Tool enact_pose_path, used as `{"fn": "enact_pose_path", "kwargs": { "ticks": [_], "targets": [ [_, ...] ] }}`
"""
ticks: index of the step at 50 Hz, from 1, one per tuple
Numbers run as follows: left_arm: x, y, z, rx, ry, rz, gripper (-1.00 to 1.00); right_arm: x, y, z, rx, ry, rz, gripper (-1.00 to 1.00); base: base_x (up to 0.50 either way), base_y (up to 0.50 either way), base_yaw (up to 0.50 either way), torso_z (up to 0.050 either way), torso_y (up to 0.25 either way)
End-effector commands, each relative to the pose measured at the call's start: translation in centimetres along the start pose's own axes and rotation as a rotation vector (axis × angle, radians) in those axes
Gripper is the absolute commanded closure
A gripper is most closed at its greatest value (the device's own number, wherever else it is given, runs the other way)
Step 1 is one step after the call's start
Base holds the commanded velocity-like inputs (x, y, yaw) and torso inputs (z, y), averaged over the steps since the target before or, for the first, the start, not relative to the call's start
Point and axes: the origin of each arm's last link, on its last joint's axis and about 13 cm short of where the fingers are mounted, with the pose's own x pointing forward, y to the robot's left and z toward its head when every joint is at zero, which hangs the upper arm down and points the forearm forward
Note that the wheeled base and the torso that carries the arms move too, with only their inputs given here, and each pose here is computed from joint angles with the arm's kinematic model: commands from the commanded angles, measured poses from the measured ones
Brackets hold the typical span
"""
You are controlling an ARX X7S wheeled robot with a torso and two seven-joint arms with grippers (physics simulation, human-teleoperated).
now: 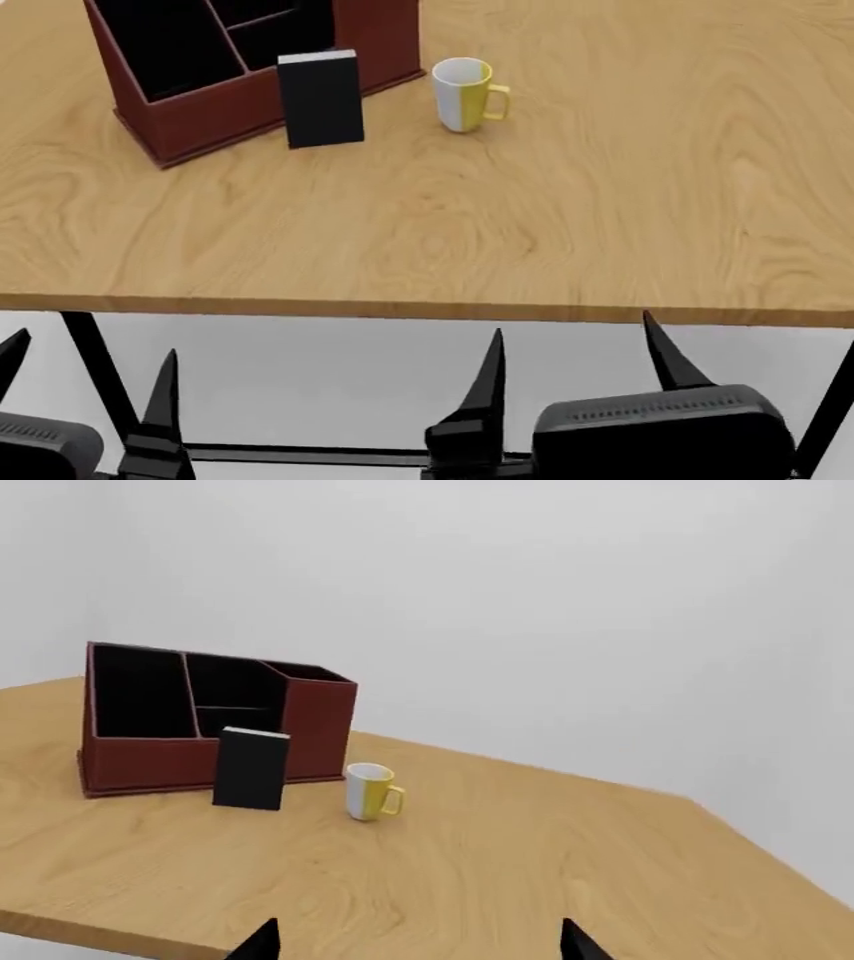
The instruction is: Pick up the book and place it in the front compartment of the caddy.
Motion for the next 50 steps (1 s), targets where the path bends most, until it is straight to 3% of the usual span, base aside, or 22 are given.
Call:
{"fn": "enact_pose_path", "kwargs": {
  "ticks": [1,12,25,50],
  "targets": [
    [-0.19,-0.03,0.15,0.000,-0.003,-0.008,-1.00,0.19,0.32,-0.04,-0.019,0.010,0.007,-1.00,0.50,0.05,0.00,0.000,0.000],
    [-0.17,-0.08,0.28,0.000,-0.006,-0.012,-1.00,0.20,0.21,-0.14,-0.031,0.025,-0.006,-1.00,0.50,0.14,0.00,0.000,0.001],
    [-0.26,-0.12,0.28,0.007,-0.007,-0.012,-1.00,0.26,0.09,-0.33,0.014,0.030,0.006,-1.00,0.50,0.09,0.00,0.000,0.002],
    [-0.60,-0.20,0.27,0.013,-0.014,-0.020,-1.00,0.41,0.53,-0.14,-0.031,0.034,0.024,-1.00,0.50,0.00,0.00,0.000,0.001]
  ]
}}
